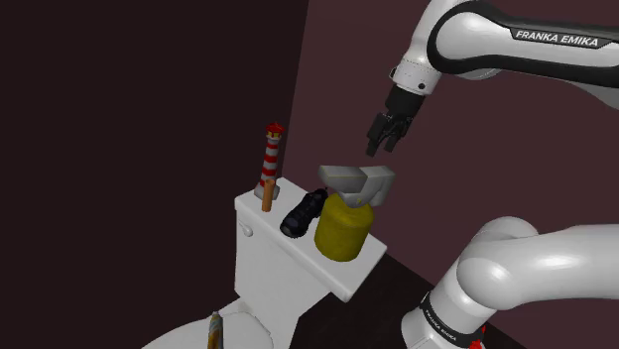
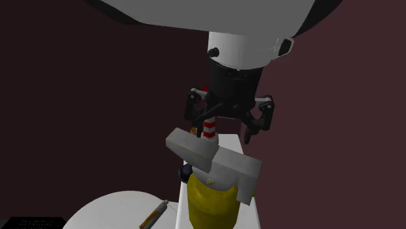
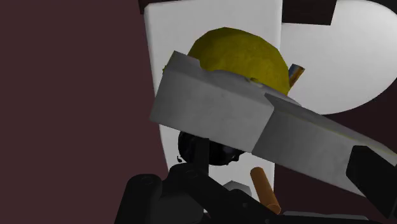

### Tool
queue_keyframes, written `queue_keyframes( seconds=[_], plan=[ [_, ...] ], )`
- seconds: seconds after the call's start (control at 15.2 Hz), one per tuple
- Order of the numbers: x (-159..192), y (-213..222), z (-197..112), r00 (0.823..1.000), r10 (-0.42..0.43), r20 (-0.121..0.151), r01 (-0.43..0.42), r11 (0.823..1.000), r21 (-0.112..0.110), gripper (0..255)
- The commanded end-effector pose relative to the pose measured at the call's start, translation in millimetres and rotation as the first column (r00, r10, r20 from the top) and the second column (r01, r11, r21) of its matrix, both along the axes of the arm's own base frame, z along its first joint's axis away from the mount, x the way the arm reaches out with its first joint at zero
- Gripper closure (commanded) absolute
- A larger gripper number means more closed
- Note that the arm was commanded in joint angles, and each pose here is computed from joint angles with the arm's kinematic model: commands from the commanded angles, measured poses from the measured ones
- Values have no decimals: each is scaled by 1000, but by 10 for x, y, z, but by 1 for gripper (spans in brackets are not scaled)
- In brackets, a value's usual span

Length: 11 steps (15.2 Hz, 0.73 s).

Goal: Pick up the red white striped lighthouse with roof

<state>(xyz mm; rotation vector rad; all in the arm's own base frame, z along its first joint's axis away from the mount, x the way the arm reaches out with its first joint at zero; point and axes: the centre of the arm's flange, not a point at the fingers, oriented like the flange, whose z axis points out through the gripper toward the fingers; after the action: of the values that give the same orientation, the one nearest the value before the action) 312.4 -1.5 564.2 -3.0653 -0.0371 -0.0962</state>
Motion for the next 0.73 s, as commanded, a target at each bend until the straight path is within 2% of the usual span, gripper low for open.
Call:
queue_keyframes(
  seconds=[0.0,0.66],
  plan=[
    [0,0,0,1000,0,0,0,1000,0,0],
    [1061,363,-355,988,87,128,-68,987,-145,0]
  ],
)
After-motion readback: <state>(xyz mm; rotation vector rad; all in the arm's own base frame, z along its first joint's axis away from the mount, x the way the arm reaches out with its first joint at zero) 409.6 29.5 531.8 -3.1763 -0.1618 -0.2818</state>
